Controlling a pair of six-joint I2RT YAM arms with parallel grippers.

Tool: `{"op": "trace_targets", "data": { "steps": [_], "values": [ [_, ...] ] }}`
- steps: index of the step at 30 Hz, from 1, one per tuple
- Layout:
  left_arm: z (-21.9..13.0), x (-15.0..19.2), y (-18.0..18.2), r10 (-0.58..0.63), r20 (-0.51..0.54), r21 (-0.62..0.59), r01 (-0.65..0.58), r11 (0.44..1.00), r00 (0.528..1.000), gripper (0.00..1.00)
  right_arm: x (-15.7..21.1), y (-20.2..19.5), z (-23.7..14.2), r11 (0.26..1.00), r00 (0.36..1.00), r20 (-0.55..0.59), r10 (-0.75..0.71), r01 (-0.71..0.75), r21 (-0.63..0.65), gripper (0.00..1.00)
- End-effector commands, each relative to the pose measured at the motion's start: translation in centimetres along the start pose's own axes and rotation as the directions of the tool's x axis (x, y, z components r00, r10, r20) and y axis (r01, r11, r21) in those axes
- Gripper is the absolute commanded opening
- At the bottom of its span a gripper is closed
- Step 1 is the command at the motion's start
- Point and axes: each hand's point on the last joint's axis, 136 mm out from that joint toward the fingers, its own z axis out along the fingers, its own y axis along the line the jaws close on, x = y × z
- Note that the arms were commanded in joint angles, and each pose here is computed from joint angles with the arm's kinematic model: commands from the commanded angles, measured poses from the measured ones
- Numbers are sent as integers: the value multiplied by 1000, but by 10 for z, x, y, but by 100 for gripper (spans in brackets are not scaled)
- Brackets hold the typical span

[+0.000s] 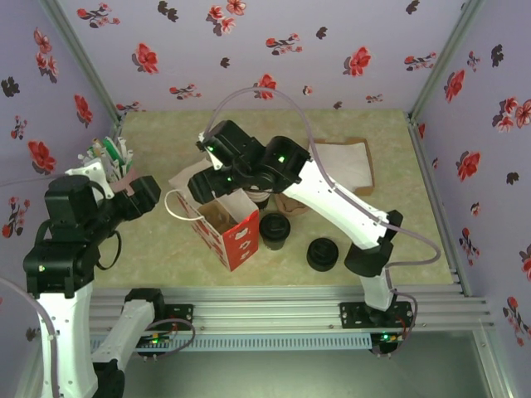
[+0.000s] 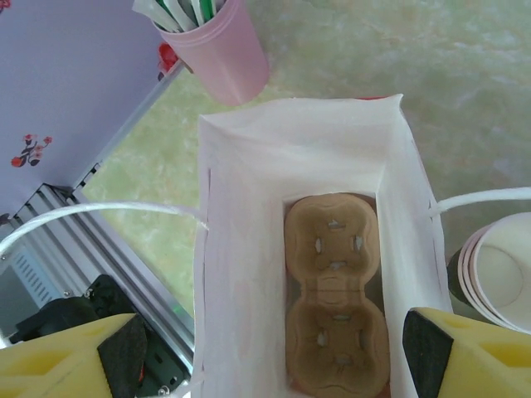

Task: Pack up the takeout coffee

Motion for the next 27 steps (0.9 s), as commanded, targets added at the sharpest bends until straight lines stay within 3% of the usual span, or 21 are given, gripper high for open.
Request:
{"op": "trace_targets", "data": {
  "steps": [1, 11, 21, 27],
  "values": [
    [-8, 10, 5, 16, -23, -18, -17, 1000, 1000, 85, -5, 7, -24, 999, 998, 59, -22, 25, -38, 83],
    [3, 51, 25, -12, -150, -74, 1, 997, 989, 65, 27, -26, -55, 999, 996, 90, -17, 14, 35, 83],
    [-14, 78, 35, -44, -224, -109, 20, 994, 974, 62, 67, -54, -70, 997, 989, 132, 73, -69, -30, 82],
    [-16, 97, 42, -65, -280, -130, 30, 991, 958, 52, 104, -68, -63, 993, 987, 116, 107, -99, -71, 81]
  ]
}}
